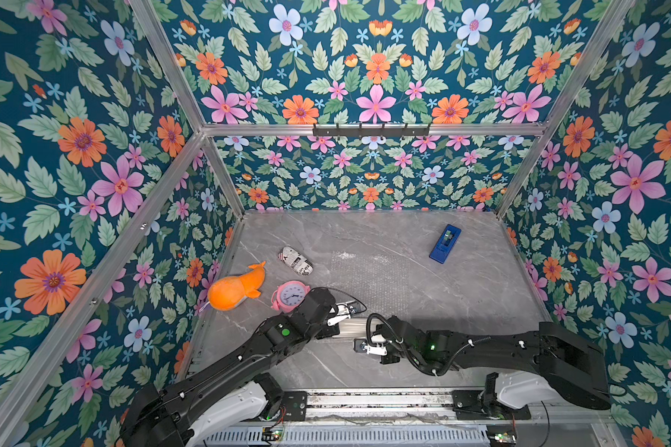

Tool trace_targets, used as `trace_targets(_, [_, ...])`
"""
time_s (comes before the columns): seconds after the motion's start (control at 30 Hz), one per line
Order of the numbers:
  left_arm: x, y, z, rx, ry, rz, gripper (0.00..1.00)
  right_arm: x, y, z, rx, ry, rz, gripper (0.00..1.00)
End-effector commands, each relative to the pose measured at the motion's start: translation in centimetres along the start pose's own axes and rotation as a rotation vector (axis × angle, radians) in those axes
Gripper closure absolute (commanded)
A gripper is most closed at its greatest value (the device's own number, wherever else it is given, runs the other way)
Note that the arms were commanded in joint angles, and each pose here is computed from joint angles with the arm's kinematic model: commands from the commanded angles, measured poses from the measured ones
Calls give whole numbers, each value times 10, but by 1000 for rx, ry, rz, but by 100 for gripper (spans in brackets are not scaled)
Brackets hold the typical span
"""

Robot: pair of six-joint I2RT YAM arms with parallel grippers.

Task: Wrap vases in bubble wrap
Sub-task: Wrap the vase in bubble wrap.

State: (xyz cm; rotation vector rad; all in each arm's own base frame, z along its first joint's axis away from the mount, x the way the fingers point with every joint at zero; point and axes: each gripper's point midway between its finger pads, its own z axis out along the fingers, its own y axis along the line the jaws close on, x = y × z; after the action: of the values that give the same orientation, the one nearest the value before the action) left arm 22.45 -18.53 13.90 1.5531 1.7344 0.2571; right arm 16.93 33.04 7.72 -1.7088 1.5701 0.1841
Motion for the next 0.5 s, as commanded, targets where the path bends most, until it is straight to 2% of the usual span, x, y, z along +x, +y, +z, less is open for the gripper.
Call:
trace_targets(0.0, [-7, 0, -2, 8, -30, 22, 13, 0, -2, -4, -40, -6, 44, 100])
trace_targets(0.3, [-27, -1, -4, 2, -100, 72, 16, 2, -32, -8, -92, -18, 145, 100])
trace_targets(0.47, [-28, -18, 5, 12, -132, 190, 15, 8, -47, -5, -133, -14, 181, 100])
